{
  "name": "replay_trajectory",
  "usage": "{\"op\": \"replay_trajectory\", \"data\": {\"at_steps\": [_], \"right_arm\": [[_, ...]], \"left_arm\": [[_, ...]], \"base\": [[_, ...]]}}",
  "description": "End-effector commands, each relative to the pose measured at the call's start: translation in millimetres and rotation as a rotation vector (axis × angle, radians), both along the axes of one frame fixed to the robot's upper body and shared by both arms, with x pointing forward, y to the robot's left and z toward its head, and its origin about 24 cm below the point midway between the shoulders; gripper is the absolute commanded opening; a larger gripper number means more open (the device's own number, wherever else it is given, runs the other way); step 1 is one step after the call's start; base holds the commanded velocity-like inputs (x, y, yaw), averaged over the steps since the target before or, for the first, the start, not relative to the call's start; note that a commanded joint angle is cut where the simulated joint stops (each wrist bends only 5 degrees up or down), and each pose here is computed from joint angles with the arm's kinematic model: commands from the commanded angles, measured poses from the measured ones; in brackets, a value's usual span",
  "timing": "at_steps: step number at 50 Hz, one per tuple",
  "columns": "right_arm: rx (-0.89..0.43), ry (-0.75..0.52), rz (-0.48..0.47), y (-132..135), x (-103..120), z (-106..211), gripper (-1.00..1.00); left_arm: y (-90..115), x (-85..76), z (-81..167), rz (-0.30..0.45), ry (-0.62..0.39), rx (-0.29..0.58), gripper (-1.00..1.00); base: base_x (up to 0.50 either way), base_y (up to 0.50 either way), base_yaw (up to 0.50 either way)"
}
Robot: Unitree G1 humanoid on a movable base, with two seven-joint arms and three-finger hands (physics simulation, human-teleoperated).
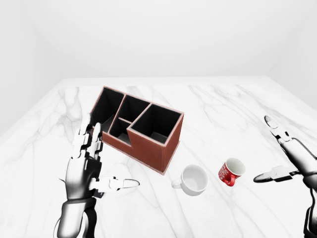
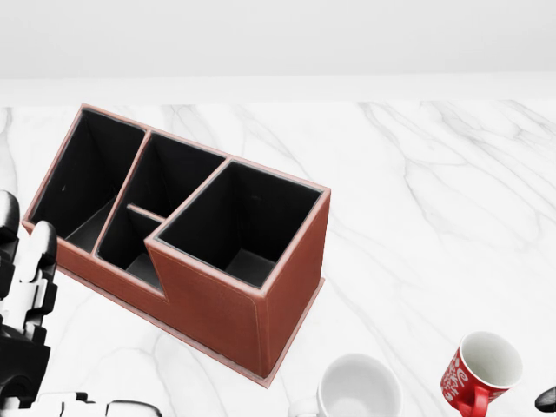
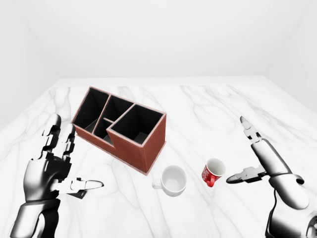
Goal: Pick up the red mug and place it to the right of the caddy.
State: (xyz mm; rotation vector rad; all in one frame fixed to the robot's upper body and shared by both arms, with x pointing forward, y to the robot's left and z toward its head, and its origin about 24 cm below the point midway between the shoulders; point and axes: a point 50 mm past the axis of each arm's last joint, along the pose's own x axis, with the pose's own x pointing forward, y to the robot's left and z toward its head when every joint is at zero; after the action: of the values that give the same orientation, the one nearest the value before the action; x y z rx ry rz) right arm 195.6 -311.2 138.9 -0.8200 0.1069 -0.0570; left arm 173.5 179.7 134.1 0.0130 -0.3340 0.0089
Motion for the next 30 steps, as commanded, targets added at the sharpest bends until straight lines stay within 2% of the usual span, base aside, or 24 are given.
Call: {"op": "replay_trajectory", "data": {"at_steps": [1,9,25,30], "right_arm": [[0.011,0.154,-0.035,-12,8,-29,1.0],[-0.012,0.285,-0.023,-10,16,-53,1.0],[-0.038,0.331,-0.028,-11,19,-59,1.0],[-0.055,0.388,-0.041,-13,16,-69,1.0]], "left_arm": [[0,0.3,0,0.0,0.0,-0.001,1.0],[1,-0.4,1,0.002,-0.008,-0.001,1.0],[2,-0.8,2,0.003,-0.012,0.0,1.0],[1,-0.6,2,0.003,-0.009,0.002,1.0]], "base": [[0.0,0.0,0.0],[0.0,0.0,0.0],[0.0,0.0,0.0],[0.0,0.0,0.0]]}}
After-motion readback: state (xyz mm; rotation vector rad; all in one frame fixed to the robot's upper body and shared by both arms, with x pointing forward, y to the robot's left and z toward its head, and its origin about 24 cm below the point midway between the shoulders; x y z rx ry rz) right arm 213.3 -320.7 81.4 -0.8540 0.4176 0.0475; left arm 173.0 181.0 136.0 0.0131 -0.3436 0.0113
